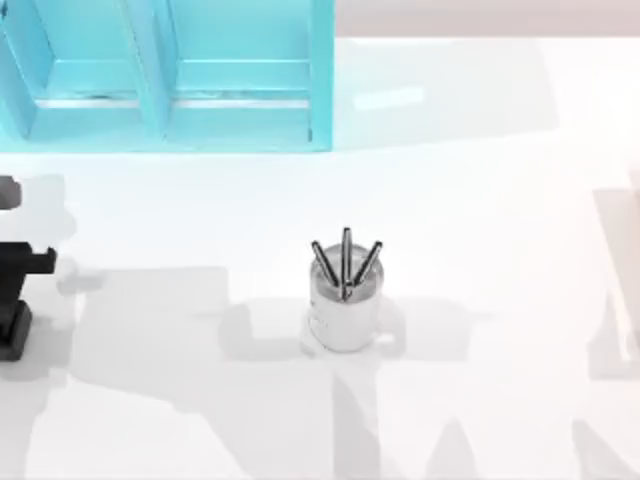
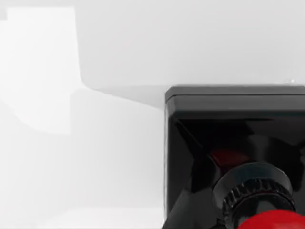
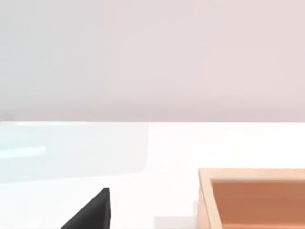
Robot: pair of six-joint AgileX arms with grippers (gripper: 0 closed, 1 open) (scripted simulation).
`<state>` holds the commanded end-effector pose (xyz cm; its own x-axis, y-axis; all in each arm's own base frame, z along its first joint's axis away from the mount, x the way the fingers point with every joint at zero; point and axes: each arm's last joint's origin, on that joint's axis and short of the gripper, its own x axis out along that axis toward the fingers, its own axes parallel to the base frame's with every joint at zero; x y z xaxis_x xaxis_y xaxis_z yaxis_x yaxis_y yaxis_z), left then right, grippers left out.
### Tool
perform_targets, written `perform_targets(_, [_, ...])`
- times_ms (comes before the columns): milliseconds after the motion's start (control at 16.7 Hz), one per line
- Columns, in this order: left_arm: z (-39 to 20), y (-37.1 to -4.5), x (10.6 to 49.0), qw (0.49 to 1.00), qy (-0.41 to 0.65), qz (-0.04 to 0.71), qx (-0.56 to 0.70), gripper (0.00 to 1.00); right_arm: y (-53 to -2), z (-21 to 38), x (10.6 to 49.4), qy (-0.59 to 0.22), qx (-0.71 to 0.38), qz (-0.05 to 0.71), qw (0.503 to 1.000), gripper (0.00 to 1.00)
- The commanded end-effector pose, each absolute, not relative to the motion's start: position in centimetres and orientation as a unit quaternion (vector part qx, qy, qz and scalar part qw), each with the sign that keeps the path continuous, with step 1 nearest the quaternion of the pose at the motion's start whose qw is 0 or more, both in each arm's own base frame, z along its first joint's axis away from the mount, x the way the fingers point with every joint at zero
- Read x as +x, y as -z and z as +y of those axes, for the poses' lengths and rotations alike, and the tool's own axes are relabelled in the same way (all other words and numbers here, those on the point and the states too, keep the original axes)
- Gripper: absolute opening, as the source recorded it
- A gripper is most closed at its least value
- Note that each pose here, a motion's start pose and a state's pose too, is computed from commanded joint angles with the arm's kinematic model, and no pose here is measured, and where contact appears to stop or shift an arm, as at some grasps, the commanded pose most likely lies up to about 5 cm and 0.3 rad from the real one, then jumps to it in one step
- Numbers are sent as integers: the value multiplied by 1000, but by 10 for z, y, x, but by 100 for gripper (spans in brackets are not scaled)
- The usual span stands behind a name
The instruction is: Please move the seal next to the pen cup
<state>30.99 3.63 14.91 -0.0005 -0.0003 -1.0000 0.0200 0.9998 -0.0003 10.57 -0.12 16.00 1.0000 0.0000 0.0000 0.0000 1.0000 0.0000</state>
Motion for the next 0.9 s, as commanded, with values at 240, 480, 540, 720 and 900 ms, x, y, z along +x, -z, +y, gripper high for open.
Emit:
perform_targets(240, [36,-149,310,707,7,707,7,2,-160,-1,106,0,0,0,1000,100])
perform_targets(480, [36,-149,310,707,7,707,7,0,-160,-1,106,0,0,0,1000,100])
perform_targets(540, [36,-149,310,707,7,707,7,0,-160,-1,106,0,0,0,1000,100])
perform_targets(720, [36,-149,310,707,7,707,7,0,-160,-1,106,0,0,0,1000,100])
perform_targets(900, [32,-153,312,707,8,707,8,0,-160,-1,106,0,0,0,1000,100])
